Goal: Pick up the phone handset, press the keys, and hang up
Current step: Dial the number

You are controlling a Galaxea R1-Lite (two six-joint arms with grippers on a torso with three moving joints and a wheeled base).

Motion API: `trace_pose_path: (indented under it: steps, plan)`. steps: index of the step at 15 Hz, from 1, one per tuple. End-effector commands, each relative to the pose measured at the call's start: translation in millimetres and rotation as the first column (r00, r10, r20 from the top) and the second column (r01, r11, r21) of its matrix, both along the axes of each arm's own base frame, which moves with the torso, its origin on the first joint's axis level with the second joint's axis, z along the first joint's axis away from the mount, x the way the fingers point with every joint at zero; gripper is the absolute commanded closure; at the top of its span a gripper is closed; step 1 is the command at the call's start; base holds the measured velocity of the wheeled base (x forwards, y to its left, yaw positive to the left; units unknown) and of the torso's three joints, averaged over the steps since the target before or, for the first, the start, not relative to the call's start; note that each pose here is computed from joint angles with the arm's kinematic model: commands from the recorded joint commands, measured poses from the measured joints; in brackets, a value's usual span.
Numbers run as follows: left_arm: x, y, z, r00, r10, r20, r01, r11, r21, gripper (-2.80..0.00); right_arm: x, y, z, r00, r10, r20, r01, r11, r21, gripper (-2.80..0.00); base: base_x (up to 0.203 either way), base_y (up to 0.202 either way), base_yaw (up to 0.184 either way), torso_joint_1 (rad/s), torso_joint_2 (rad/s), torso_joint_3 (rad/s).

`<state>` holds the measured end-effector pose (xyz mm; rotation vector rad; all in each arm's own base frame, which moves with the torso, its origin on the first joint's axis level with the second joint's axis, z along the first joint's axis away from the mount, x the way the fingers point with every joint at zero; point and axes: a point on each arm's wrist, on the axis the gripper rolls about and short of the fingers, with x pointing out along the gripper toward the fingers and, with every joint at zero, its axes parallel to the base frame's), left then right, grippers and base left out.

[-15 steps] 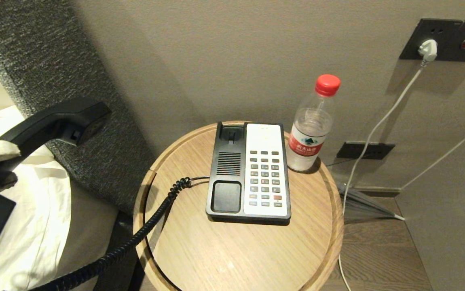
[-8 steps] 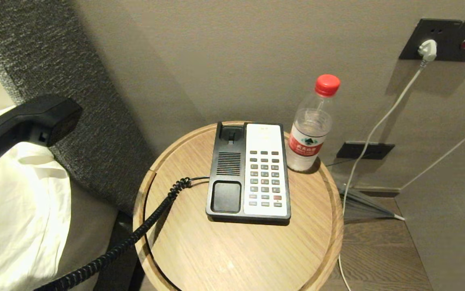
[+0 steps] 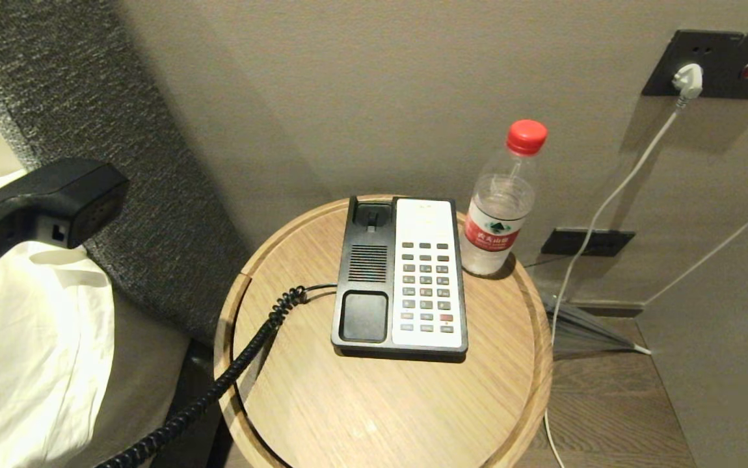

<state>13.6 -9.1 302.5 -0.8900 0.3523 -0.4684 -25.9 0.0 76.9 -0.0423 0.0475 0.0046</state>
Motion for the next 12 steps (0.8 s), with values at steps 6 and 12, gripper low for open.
trace_pose_path:
  steps: [6, 12]
  plan:
    - [-7.9, 2.9, 4.3, 0.999, -0.042, 0.026, 0.043, 0.999, -0.025, 0.0, -0.8, 0.0, -0.3, 1.0, 0.002, 0.011, -0.002, 1.0, -0.003, 0.0, 0.0, 0.0, 0.0, 0.0, 0.0, 0.0]
    - [-7.7, 2.7, -4.2, 0.999, -0.046, 0.008, 0.046, 0.999, -0.016, 0.0, -0.7, 0.0, -0.7, 1.0, 0.003, 0.009, -0.003, 1.0, -0.004, 0.0, 0.0, 0.0, 0.0, 0.0, 0.0, 0.0]
